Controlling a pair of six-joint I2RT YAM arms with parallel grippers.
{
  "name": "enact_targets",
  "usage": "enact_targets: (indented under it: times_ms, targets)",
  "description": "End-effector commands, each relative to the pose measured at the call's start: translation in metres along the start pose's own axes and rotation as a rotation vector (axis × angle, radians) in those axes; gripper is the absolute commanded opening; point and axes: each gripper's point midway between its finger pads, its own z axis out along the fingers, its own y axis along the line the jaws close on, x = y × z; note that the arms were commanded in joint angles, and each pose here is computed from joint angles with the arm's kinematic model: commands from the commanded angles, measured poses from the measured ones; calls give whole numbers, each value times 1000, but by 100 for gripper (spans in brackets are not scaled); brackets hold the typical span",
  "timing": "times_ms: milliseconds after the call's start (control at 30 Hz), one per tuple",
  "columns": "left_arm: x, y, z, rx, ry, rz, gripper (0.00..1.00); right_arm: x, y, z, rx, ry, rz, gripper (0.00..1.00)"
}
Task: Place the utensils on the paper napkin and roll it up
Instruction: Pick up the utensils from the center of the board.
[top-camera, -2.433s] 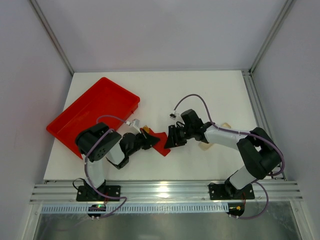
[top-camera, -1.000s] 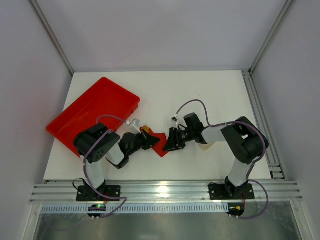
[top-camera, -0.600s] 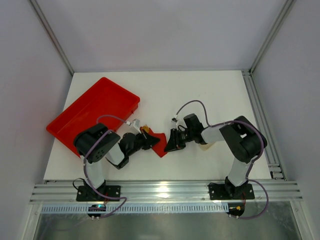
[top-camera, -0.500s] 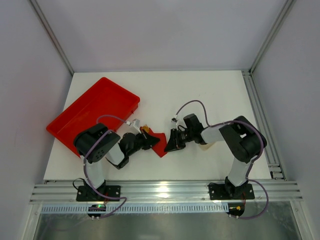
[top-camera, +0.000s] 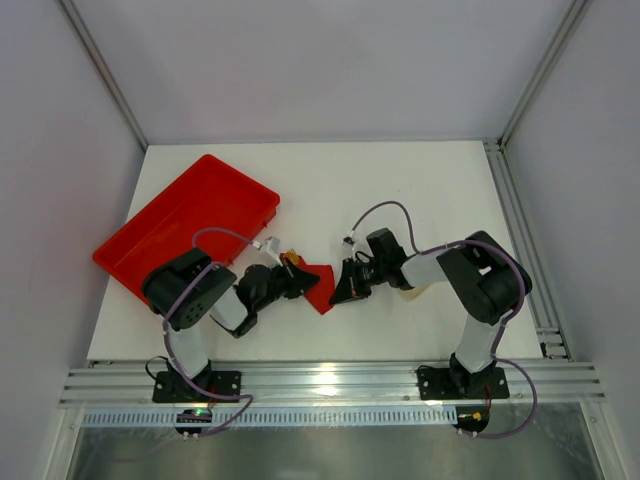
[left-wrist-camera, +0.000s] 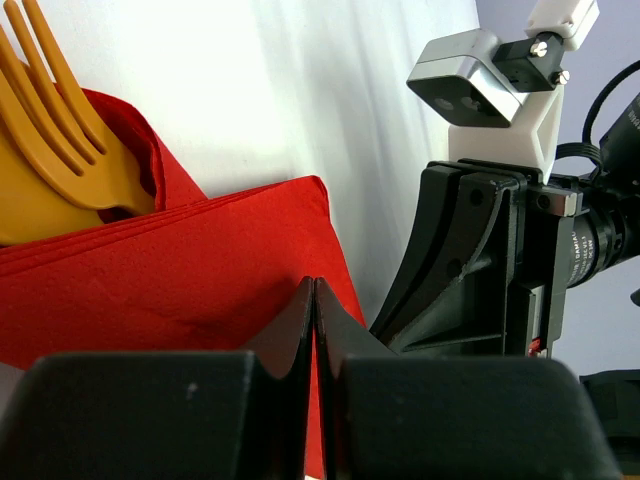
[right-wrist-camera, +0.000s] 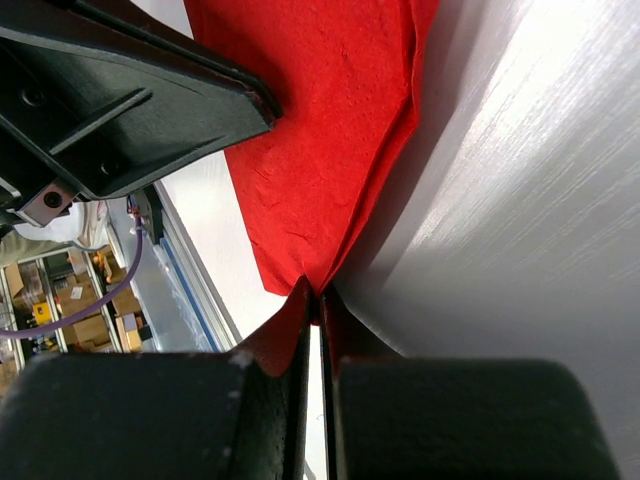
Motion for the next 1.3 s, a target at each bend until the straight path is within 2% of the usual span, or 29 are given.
enact_targets:
  times_ms: [0, 133, 267, 367, 400, 433, 467, 500, 567, 600, 700, 833, 867, 1267]
  targets:
    - [-7, -10, -3, 29, -16, 50, 0, 5, -11, 4, 37, -4, -5, 4]
    - [-12, -18, -5, 38, -23, 67, 1, 3, -7, 2, 33, -15, -6, 4]
    - [-20, -30, -10, 60, -37, 78, 11, 3, -6, 1, 35, -14, 2, 4]
    - [-30, -43, -18, 69, -56, 93, 22, 2, -4, 1, 30, -11, 15, 4]
    - [-30, -36, -21, 23, -49, 95, 30, 2, -4, 1, 29, -10, 18, 4]
    - [-31, -36, -25, 7, -48, 96, 33, 2, -2, 1, 26, -11, 26, 4]
    - [-43, -48, -32, 20, -79, 105, 36, 2, -1, 0, 24, -12, 29, 4]
    - [-37, -32, -37, -65, -54, 112, 42, 0, 2, -1, 20, -16, 26, 4]
    - [-49, -41, -50, -83, -84, 120, 46, -2, 7, -4, 15, -22, 33, 4]
    - [-45, -26, -57, -159, -70, 112, 48, -4, 10, -5, 10, -26, 34, 4]
    - [-47, -29, -75, -168, -84, 87, 52, -8, 19, -8, -6, -35, 48, 4]
    - [-28, -15, -94, -220, -30, 16, 55, -12, 27, -12, -12, -43, 63, 4]
    - [-21, -9, -98, -226, -21, 2, 58, -14, 29, -12, -13, -46, 69, 4]
    - [6, -3, -101, -174, -19, -84, 76, -17, 42, -13, -66, -53, 111, 4]
